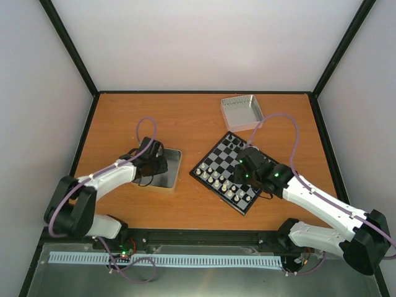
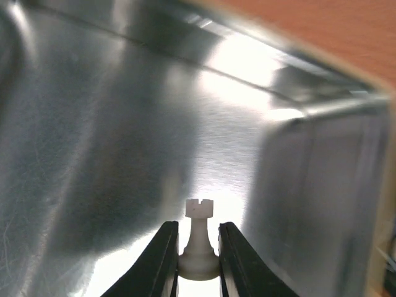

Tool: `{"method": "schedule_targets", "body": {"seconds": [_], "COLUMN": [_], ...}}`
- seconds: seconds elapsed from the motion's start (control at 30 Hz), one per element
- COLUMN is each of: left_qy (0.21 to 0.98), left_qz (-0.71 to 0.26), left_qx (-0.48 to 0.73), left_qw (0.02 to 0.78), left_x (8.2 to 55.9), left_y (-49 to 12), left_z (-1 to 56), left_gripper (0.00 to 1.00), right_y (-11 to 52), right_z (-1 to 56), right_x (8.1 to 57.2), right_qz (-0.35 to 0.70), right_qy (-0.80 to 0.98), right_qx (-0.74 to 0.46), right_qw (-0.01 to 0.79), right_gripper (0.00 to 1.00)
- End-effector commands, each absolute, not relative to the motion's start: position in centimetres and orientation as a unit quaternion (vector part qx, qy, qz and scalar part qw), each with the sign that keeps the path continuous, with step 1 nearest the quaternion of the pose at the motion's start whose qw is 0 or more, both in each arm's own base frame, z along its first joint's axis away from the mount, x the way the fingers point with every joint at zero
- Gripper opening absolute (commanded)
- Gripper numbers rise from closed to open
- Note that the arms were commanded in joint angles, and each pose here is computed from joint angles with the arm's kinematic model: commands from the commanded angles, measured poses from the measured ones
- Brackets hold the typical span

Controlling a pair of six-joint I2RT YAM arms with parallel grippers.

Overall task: Set up the chess pieces on the board
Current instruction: Pick up the chess piece from the storage box, then place the chess piece on the chessboard.

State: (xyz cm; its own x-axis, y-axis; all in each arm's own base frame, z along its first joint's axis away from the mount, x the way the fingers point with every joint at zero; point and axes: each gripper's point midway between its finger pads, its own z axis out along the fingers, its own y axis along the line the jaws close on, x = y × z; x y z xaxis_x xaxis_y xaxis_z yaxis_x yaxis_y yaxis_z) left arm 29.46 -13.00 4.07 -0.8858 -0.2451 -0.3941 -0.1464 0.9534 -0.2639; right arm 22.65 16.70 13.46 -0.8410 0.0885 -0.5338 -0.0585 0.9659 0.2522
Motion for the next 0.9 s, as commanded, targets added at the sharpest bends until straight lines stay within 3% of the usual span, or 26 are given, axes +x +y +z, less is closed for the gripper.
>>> {"method": "schedule_targets", "body": {"seconds": [0.0,0.17,0.33,0.6,0.87], "left_qy": [0.936,0.849,0.738,0.647,0.629], "left_qz": [-0.202,-0.36,-0.497,-0.559,-0.567], "left_qx": [-0.022,0.105,0.242,0.346,0.363], "left_qw": [0.287,0.372,0.387,0.386,0.389], "left_x": [30.0,28.3,23.3,18.4,17.4], "left_y": [-15.8,-20.9,-25.0,-26.6,-26.5], "left_z": [9.9,19.1,25.8,29.8,30.6], "left_gripper": [0.07,0.1,0.12,0.12,0.13], "right_y": [20.2,23.7,28.2,31.8,32.7], "right_z": [16.3,20.8,25.1,30.7,30.9], "right_x": [23.5,23.6,22.7,21.4,20.4], "right_qz": [0.208,0.296,0.409,0.53,0.559], "right_qy": [0.933,0.901,0.854,0.782,0.77], "right_qx": [-0.041,-0.105,-0.165,-0.206,-0.221], "right_qw": [0.291,0.298,0.276,0.256,0.216], "right_gripper": [0.2,0.26,0.38,0.51,0.47]}}
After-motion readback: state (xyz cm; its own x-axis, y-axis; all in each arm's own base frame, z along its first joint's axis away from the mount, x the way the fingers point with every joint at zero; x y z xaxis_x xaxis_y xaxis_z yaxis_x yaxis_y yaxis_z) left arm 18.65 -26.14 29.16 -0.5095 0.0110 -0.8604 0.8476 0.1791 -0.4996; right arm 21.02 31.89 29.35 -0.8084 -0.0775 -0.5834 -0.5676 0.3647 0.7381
